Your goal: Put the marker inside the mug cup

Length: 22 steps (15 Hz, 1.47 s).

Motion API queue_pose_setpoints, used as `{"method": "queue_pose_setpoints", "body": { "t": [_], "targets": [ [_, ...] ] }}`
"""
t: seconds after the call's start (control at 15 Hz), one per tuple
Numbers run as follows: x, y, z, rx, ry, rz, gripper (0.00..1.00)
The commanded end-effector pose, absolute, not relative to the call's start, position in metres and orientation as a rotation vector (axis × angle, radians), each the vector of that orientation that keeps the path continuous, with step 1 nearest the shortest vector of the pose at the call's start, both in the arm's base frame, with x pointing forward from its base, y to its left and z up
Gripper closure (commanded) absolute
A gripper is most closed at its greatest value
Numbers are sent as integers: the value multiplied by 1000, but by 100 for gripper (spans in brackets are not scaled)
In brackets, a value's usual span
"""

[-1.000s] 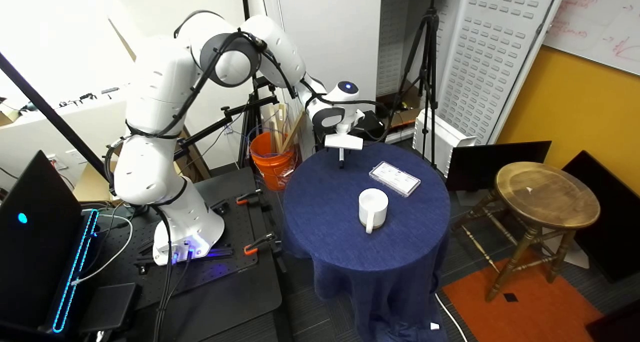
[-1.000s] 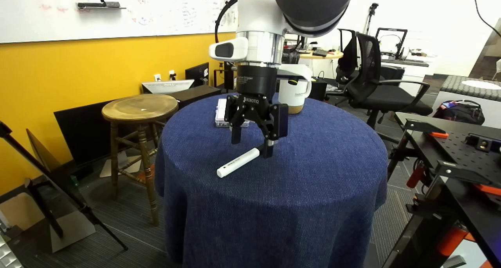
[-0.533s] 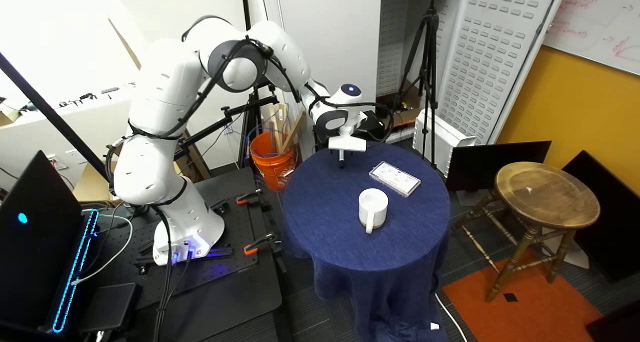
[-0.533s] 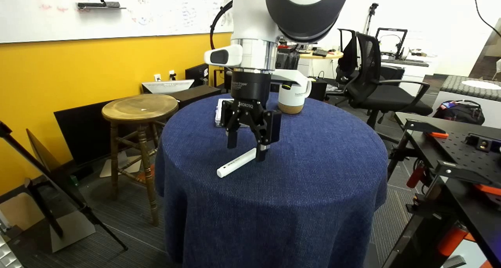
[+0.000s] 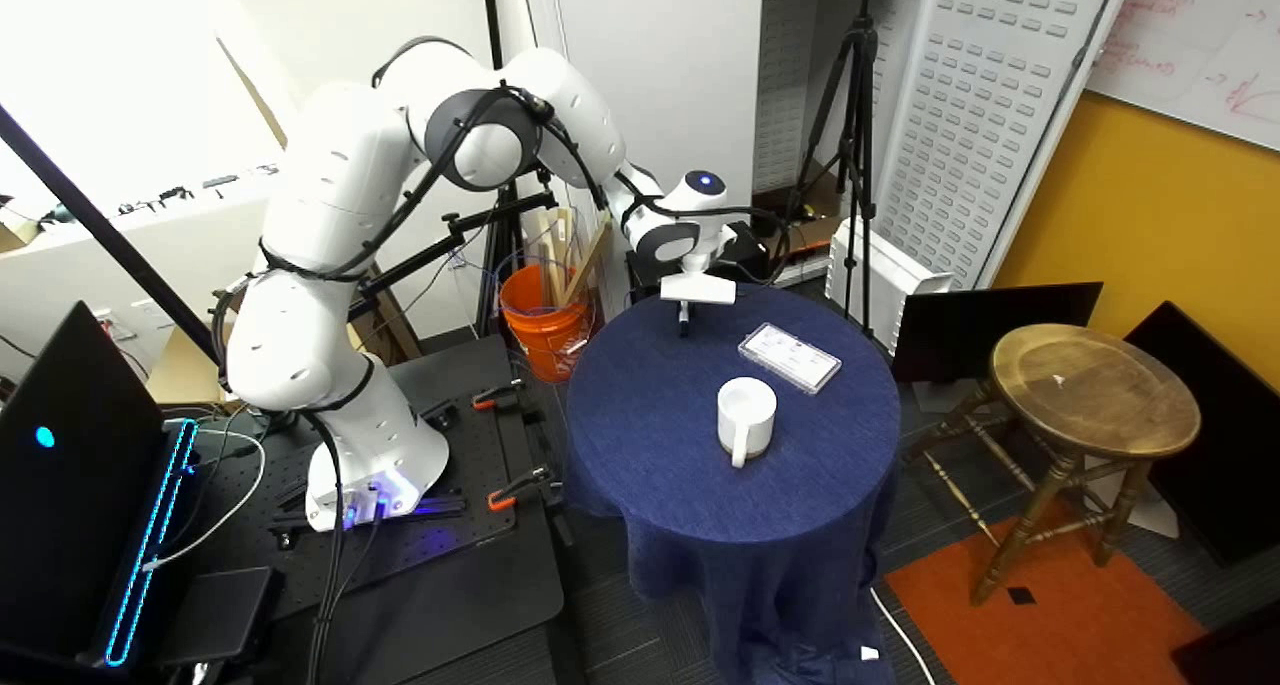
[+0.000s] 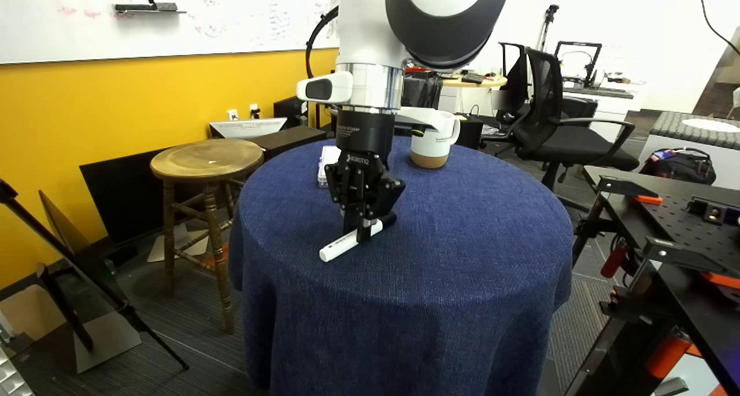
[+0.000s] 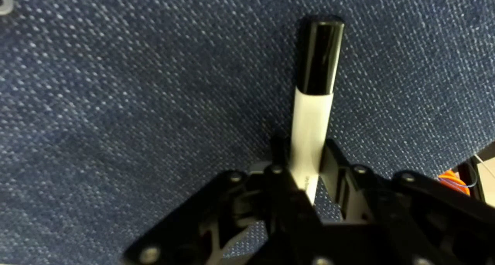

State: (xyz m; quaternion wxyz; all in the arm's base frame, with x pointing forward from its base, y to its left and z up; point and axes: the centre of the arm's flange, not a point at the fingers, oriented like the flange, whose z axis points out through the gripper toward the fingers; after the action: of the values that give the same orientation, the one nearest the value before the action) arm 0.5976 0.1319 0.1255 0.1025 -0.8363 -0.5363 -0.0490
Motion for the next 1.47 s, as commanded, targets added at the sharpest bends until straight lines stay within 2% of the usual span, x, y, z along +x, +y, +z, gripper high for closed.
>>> {"method": "queue_pose_setpoints", "body": {
  "t": [0.0, 0.13, 0.67, 1.4],
  "targets": [
    [604, 133, 125, -2471, -1586, -174, 99],
    [604, 133, 125, -2470, -1586, -173, 95],
    [582, 136, 152, -2543, -1464, -176, 95],
    [552, 120, 230, -2758, -1271, -415, 95]
  ]
}}
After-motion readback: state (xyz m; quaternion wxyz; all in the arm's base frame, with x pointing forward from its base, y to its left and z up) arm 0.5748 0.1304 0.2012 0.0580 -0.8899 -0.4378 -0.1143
